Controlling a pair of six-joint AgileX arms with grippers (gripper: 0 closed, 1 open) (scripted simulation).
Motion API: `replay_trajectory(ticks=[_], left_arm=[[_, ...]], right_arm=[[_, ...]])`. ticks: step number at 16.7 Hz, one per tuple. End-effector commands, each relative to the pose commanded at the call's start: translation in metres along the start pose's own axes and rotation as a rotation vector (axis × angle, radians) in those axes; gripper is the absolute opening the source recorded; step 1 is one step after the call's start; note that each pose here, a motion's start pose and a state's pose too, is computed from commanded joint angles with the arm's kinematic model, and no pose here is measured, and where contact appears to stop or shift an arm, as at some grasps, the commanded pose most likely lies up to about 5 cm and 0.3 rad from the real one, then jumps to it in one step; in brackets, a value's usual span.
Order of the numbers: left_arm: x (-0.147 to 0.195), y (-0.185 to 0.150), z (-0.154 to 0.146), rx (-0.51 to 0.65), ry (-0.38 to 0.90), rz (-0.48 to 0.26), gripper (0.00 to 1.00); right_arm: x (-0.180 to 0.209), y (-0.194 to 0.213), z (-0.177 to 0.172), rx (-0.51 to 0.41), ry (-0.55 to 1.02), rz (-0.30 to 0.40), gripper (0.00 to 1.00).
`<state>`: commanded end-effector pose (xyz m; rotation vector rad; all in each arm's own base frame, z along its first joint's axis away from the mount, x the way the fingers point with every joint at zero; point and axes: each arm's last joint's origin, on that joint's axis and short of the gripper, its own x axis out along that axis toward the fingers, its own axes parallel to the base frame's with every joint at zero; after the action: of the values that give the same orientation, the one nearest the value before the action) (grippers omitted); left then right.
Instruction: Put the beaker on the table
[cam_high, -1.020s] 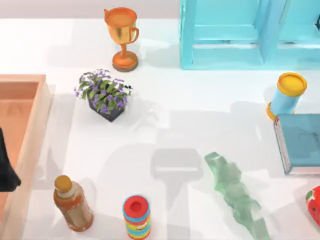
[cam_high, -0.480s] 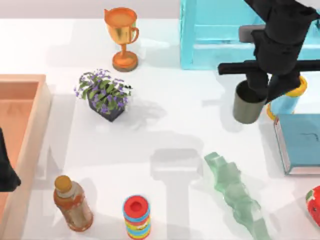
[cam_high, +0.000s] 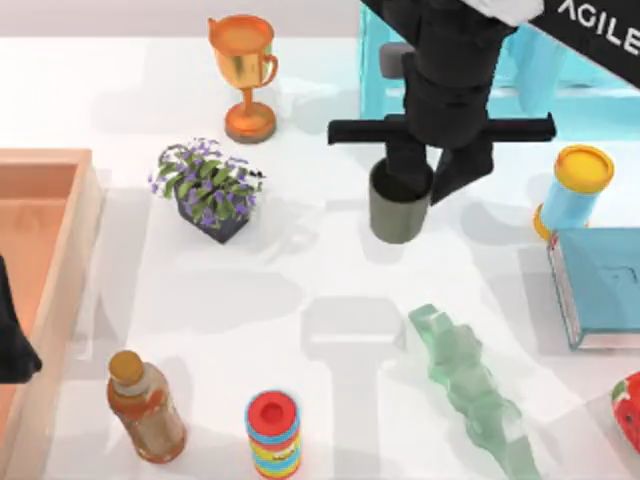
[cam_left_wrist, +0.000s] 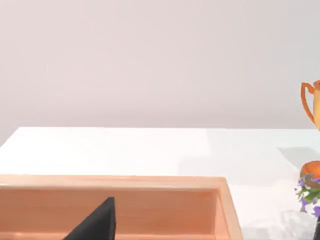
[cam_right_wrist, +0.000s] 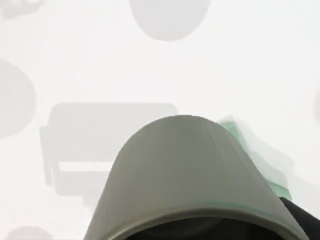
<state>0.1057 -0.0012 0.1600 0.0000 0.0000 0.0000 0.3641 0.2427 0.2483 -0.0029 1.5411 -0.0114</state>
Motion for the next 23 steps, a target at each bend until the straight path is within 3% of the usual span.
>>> replay_trajectory(ticks=[6,13,18,23], left_arm=[[0.000,0.000,0.000,0.000,0.000,0.000,1.00],[0.000,0.000,0.000,0.000,0.000,0.000,1.00],[0.000,0.000,0.000,0.000,0.000,0.000,1.00],[0.000,0.000,0.000,0.000,0.000,0.000,1.00]], right_arm=[[0.000,0.000,0.001,0.005,-0.003,0.004,0.00],[0.058,0.008,0.000,0.004,-0.006,0.003,0.00],[0.064,0.009,0.000,0.005,-0.003,0.001,0.00],[0.064,0.009,0.000,0.005,-0.003,0.001,0.38]])
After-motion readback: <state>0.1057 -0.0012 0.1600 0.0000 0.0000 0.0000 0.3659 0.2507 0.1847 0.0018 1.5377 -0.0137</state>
